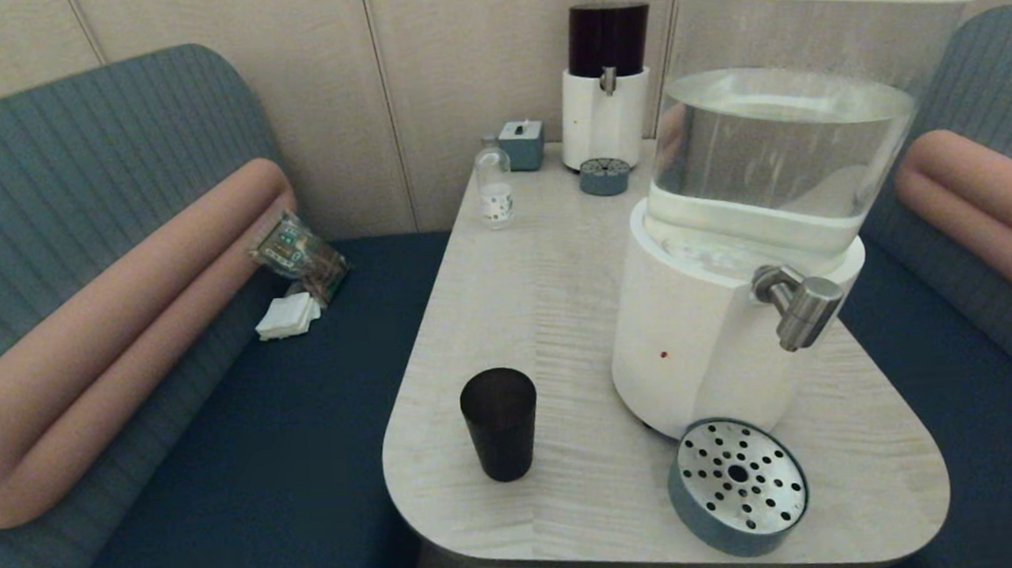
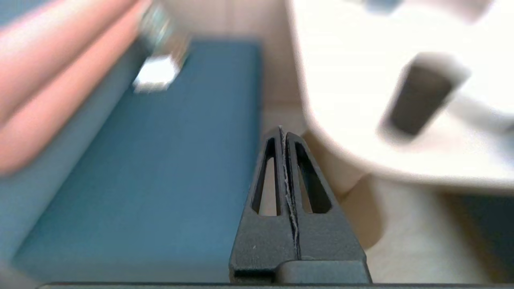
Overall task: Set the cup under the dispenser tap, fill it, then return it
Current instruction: Pick up the cup
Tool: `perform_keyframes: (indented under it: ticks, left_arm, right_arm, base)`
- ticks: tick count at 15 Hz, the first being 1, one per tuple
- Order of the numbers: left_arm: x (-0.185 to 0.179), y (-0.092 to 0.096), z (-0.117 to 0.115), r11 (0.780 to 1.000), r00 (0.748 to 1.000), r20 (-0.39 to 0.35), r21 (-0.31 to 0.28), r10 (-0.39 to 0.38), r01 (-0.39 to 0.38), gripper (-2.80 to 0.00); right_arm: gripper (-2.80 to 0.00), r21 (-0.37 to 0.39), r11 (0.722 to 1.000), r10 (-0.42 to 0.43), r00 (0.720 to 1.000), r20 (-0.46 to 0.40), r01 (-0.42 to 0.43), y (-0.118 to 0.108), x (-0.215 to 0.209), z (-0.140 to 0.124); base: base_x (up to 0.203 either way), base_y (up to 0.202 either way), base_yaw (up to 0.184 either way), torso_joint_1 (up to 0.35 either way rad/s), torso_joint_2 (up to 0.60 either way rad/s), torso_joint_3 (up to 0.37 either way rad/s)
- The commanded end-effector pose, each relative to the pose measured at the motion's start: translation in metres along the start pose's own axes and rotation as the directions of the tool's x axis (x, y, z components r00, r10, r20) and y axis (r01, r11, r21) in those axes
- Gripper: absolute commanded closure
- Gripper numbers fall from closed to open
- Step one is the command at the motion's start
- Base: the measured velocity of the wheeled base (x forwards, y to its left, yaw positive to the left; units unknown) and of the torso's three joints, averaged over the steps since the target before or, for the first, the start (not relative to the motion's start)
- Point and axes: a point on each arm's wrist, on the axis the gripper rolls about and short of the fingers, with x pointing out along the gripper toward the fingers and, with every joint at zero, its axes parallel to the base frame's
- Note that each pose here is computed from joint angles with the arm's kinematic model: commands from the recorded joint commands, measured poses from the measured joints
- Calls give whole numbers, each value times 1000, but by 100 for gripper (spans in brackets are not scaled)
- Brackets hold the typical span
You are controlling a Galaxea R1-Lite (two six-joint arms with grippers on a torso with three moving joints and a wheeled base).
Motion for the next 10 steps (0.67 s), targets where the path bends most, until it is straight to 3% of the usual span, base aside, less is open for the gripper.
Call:
perform_keyframes:
  ticks: [1,4,6,8,10]
  left_arm:
    - [-3,-6,46,997,997,28,-34,-75,76,0]
    - [33,-10,104,967,985,-13,-196,-169,164,0]
    - [76,-10,123,941,980,-37,-288,-196,177,0]
    - [120,-9,128,914,963,-33,-326,-267,242,0]
    - [161,-10,126,858,900,22,-294,-435,421,0]
  right_arm:
    - [0,0,1000,-1,1000,-1,1,0,0,0]
    - [0,0,1000,1,1000,-1,-1,0,0,0]
    - [0,0,1000,1,1000,-1,-1,0,0,0]
    - [0,0,1000,-1,1000,-1,1,0,0,0]
    - [0,0,1000,0,1000,-1,0,0,0,0]
  base:
    - [0,0,0,0,0,0]
    - [0,0,0,0,0,0]
    - [0,0,0,0,0,0]
    - [0,0,0,0,0,0]
    - [0,0,0,0,0,0]
